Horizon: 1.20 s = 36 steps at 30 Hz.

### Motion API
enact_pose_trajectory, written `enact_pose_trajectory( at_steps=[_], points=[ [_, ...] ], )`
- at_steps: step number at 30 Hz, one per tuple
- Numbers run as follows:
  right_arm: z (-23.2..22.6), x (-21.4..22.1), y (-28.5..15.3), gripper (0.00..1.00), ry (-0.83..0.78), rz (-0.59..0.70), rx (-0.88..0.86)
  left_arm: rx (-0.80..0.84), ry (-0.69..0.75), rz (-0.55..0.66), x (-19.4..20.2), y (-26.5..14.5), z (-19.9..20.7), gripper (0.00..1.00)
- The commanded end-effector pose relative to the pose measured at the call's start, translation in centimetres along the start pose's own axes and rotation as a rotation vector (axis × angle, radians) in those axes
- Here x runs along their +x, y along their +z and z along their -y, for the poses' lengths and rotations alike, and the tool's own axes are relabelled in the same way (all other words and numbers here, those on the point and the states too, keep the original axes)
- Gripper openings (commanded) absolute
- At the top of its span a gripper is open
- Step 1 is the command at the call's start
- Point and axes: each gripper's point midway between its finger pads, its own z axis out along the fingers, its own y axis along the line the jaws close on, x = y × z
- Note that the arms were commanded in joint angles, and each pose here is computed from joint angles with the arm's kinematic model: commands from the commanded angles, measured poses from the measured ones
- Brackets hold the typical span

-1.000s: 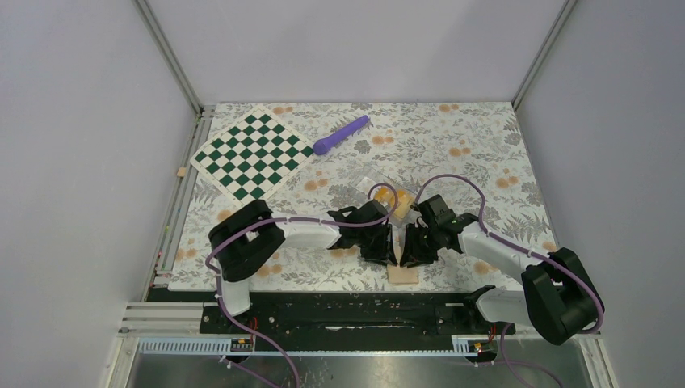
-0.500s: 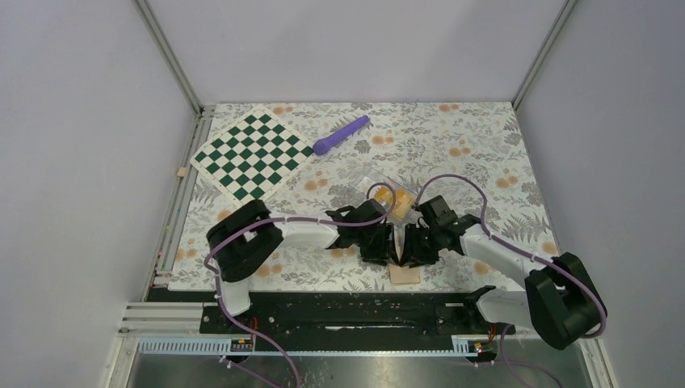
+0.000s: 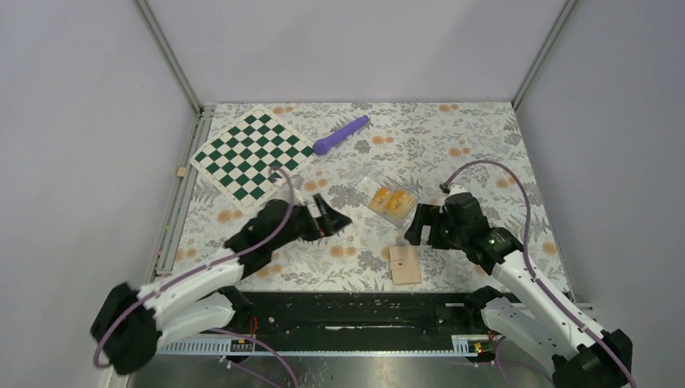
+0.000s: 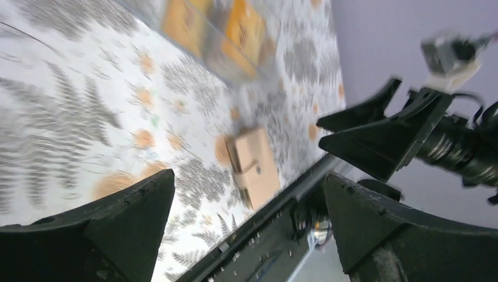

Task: Put the credit cards into the card holder
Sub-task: Reset both arms

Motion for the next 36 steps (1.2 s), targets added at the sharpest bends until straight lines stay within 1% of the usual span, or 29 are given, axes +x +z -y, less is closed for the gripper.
enact_pose_trajectory(
  at_steps=[1, 5, 7, 8, 10, 12, 13, 14, 17, 19, 20, 21, 22, 24, 26, 28, 29, 31, 32, 33, 34, 35, 36],
  points=[
    [5.0, -5.2, -2.5, 0.99, -0.029, 0.255, 0.273, -0.005, 0.045, 0.334, -6.5, -5.6, -2.0, 0.99],
    [8.6, -8.0, -3.6, 0.99, -0.073, 0.435, 0.429, -0.315, 0.213, 0.678, -11.2, -13.0, -7.6, 0.99],
    [9.7, -8.9, -3.7, 0.99, -0.109, 0.498, 0.468, -0.437, 0.311, 0.784, -12.3, -16.3, -9.1, 0.99],
    [10.1, -9.3, -3.6, 1.00, -0.124, 0.527, 0.477, -0.507, 0.370, 0.819, -12.7, -17.6, -10.1, 0.99],
    [10.7, -9.7, -3.1, 0.99, -0.169, 0.551, 0.493, -0.629, 0.427, 0.874, -12.9, -19.3, -12.1, 0.99],
    [11.6, -10.2, -2.3, 0.99, -0.246, 0.582, 0.529, -0.703, 0.497, 0.884, -12.7, -19.2, -14.1, 0.99],
    [12.0, -10.6, -2.1, 0.99, -0.277, 0.612, 0.549, -0.727, 0.508, 0.896, -12.6, -19.0, -14.9, 0.99],
    [12.3, -11.5, -2.1, 0.99, -0.296, 0.667, 0.561, -0.751, 0.519, 0.905, -12.7, -18.7, -15.5, 0.99],
    [12.5, -12.6, -1.5, 0.99, -0.375, 0.781, 0.554, -0.824, 0.549, 0.917, -13.4, -18.0, -17.1, 0.99],
    [13.7, -12.9, -1.1, 0.99, -0.331, 0.832, 0.566, -0.833, 0.573, 0.877, -13.6, -16.5, -18.6, 0.99],
    [14.4, -13.2, -1.0, 0.99, -0.284, 0.855, 0.565, -0.824, 0.583, 0.850, -13.9, -15.7, -19.3, 0.99],
    [14.7, -13.7, -0.9, 0.99, -0.275, 0.860, 0.567, -0.824, 0.600, 0.785, -14.2, -14.8, -19.7, 0.99],
    [14.6, -14.1, -0.5, 0.99, -0.296, 0.845, 0.556, -0.803, 0.635, 0.764, -14.9, -14.2, -19.5, 0.99],
    [14.4, -15.2, 0.0, 1.00, -0.327, 0.868, 0.517, -0.777, 0.675, 0.749, -16.2, -13.2, -19.5, 0.99],
    [14.6, -16.4, 0.0, 1.00, -0.313, 0.899, 0.513, -0.748, 0.682, 0.751, -18.0, -12.9, -19.7, 0.99],
    [15.3, -16.8, 0.8, 0.99, -0.259, 0.874, 0.491, -0.726, 0.686, 0.782, -19.6, -12.9, -20.1, 0.99],
    [15.5, -16.6, 1.6, 0.99, -0.260, 0.874, 0.464, -0.711, 0.693, 0.810, -20.4, -12.9, -19.9, 0.99],
    [15.7, -17.1, 2.1, 0.99, -0.259, 0.947, 0.441, -0.681, 0.737, 0.856, -21.1, -12.8, -19.9, 0.99],
    [15.7, -17.4, 2.1, 0.99, -0.258, 0.935, 0.442, -0.681, 0.733, 0.845, -20.9, -12.2, -20.7, 0.99],
    [16.1, -17.1, 2.6, 0.99, -0.250, 0.859, 0.464, -0.690, 0.752, 0.874, -21.0, -12.3, -21.1, 0.99],
    [16.4, -17.0, 2.9, 0.99, -0.244, 0.826, 0.478, -0.700, 0.736, 0.891, -21.3, -12.3, -21.2, 0.99],
    [16.5, -17.6, 2.8, 0.99, -0.239, 0.854, 0.489, -0.746, 0.677, 0.850, -21.3, -12.3, -22.2, 0.99],
    [17.0, -17.5, 2.8, 0.99, -0.204, 0.853, 0.511, -0.777, 0.645, 0.847, -21.8, -12.3, -22.6, 0.99]
  ],
)
